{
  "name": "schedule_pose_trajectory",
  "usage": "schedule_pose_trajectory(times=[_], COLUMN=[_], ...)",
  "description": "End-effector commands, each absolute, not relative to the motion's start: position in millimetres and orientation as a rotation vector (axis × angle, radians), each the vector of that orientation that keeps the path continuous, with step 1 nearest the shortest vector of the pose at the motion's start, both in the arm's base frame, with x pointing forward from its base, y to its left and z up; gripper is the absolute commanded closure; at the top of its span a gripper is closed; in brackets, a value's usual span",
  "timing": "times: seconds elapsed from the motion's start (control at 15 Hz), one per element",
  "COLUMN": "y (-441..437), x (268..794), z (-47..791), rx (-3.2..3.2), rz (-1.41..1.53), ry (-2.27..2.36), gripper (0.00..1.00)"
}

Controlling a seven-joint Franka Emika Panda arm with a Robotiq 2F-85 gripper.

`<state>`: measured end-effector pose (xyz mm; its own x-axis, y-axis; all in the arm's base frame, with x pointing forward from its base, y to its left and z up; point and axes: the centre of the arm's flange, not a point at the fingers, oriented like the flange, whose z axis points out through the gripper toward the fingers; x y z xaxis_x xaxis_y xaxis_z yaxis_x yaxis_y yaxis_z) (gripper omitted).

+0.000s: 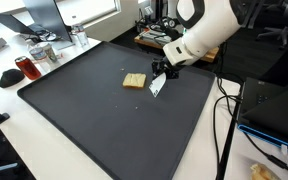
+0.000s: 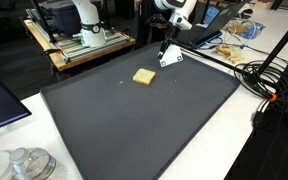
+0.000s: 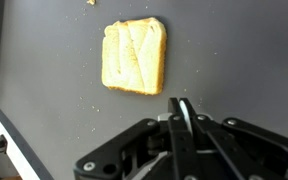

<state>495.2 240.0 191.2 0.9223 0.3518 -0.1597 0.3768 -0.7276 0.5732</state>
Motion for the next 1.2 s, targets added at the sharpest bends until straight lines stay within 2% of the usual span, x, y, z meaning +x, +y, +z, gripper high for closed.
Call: schedule_pose_trajectory(times=[0.0,0.6,1.13], y=[250.7,195.0,116.4], x=[508.8,550.4,621.5], z=[184.6,210.8,223.8], rx=[2.454,2.624,2.800], rz=[-0.067,-0.142,-0.445], ry=[0.496,0.511,0.591], gripper=[0.99,0.99,0.99])
